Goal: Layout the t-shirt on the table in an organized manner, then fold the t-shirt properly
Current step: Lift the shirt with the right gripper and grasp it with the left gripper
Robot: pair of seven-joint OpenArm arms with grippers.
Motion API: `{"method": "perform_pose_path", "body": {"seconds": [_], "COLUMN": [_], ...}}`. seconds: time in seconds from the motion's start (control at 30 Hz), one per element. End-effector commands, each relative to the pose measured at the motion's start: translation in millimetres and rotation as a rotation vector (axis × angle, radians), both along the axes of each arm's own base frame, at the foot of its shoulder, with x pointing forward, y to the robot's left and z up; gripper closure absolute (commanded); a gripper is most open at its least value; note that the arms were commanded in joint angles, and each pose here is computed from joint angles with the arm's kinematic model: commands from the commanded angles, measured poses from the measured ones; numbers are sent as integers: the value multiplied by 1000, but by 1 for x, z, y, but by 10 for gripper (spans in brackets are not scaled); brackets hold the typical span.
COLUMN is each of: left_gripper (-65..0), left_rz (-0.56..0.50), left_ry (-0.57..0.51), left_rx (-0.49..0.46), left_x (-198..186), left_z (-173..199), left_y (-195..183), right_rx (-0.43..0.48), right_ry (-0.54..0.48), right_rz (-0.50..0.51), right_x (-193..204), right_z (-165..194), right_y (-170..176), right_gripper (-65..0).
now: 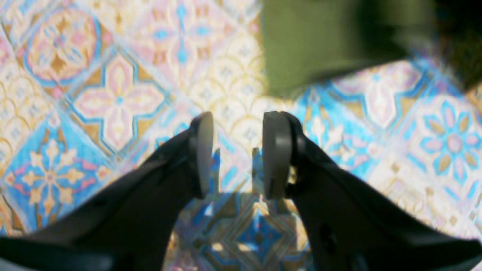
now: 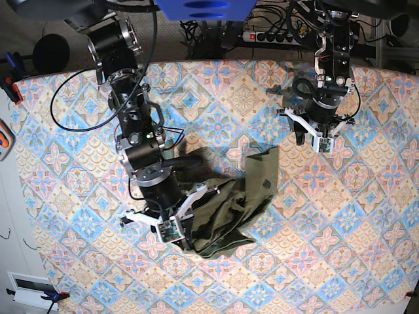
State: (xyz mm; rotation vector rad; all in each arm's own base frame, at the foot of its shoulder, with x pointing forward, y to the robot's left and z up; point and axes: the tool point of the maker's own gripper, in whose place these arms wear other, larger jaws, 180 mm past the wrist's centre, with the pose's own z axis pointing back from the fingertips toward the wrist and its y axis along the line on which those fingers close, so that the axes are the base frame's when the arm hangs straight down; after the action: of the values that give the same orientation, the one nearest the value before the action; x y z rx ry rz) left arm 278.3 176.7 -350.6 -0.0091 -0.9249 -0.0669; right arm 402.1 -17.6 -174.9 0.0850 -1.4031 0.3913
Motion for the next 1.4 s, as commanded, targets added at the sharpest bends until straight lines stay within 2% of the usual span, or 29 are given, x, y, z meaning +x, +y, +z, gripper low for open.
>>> {"method": "perform_pose_path", "body": {"seconds": [0.0,0.07,0.27,0.4,0.47,0.67,0.93,1.17,1.37], "left_gripper": [-215,-215,-214,-214,-214,-217,-218,-215,-215], "left_rz": [-2,-2,-28,-82,-129,-298,-435,-509,-521], "left_ry": [-50,-66,-98,-136,-167,-269,-487,-519,-532], "left_rx": [6,6,-4,-15,-9,128,248,325,303], "left_x": [8,13,25,38,49,65,73,91,104], "left_z": [13,18,27,38,48,70,104,89,95], "left_y": [1,1,-10,-30,-47,-112,-176,-213,-237], "right_rx": [17,10,106,90,84,65,58,71,102], "right_ry": [-93,-114,-148,-149,-138,-93,-87,-102,-94], "right_rz": [-10,-50,-150,-162,-161,-110,-66,-31,-1], "right_x": [6,13,29,29,27,21,20,20,17], "right_z": [29,38,67,70,65,45,43,51,50], "right_y": [-6,-26,-99,-117,-117,-96,-79,-66,-53], "right_gripper": [-3,-3,-3,-3,-3,-3,-3,-3,-3]}}
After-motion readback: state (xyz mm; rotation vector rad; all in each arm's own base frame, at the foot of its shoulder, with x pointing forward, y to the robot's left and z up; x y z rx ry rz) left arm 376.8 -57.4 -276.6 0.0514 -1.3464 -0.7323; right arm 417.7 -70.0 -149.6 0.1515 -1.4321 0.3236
